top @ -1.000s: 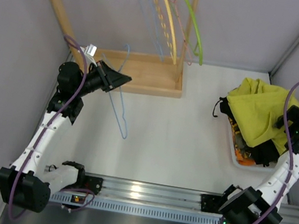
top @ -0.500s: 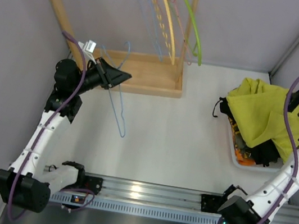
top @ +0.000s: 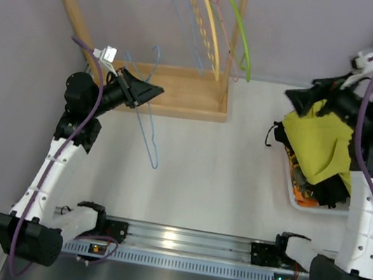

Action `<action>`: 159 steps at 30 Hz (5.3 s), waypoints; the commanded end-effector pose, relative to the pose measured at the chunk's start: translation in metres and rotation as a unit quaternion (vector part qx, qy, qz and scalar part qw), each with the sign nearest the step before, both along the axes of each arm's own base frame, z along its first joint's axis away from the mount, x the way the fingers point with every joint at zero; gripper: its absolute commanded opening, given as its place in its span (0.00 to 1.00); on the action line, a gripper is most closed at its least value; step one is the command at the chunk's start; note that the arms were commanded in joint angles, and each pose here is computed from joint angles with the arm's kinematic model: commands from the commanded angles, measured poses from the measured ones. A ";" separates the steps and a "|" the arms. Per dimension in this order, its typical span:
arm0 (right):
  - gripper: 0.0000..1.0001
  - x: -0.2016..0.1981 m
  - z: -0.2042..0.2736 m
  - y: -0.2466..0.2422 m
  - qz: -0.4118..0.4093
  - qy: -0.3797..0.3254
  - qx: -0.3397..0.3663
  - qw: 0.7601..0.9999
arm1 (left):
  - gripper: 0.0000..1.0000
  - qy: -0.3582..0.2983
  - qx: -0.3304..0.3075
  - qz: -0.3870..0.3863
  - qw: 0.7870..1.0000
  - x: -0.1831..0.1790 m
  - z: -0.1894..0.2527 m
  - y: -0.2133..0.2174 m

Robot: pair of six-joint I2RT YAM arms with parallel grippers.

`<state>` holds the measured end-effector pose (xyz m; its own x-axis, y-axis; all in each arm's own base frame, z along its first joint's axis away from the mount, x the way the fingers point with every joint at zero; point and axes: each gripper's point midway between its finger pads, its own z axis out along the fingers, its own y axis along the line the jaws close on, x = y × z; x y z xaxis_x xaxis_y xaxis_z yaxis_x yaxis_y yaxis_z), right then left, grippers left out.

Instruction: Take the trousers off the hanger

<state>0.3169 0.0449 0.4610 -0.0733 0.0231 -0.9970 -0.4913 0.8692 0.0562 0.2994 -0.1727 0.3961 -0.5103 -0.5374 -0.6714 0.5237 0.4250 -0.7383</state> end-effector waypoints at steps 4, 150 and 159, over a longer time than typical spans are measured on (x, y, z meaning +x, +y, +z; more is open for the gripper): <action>0.98 -0.040 -0.019 0.167 0.196 0.047 0.015 0.979 | 0.00 -0.062 -0.026 0.013 0.998 -0.005 0.042 0.004; 0.68 -0.018 -0.033 0.384 0.168 0.075 0.051 0.982 | 0.00 -0.035 -0.120 0.106 0.987 0.066 0.078 -0.020; 0.99 -0.025 -0.003 0.336 0.204 0.045 0.071 0.975 | 0.00 -0.022 -0.140 0.078 0.987 0.080 0.098 -0.020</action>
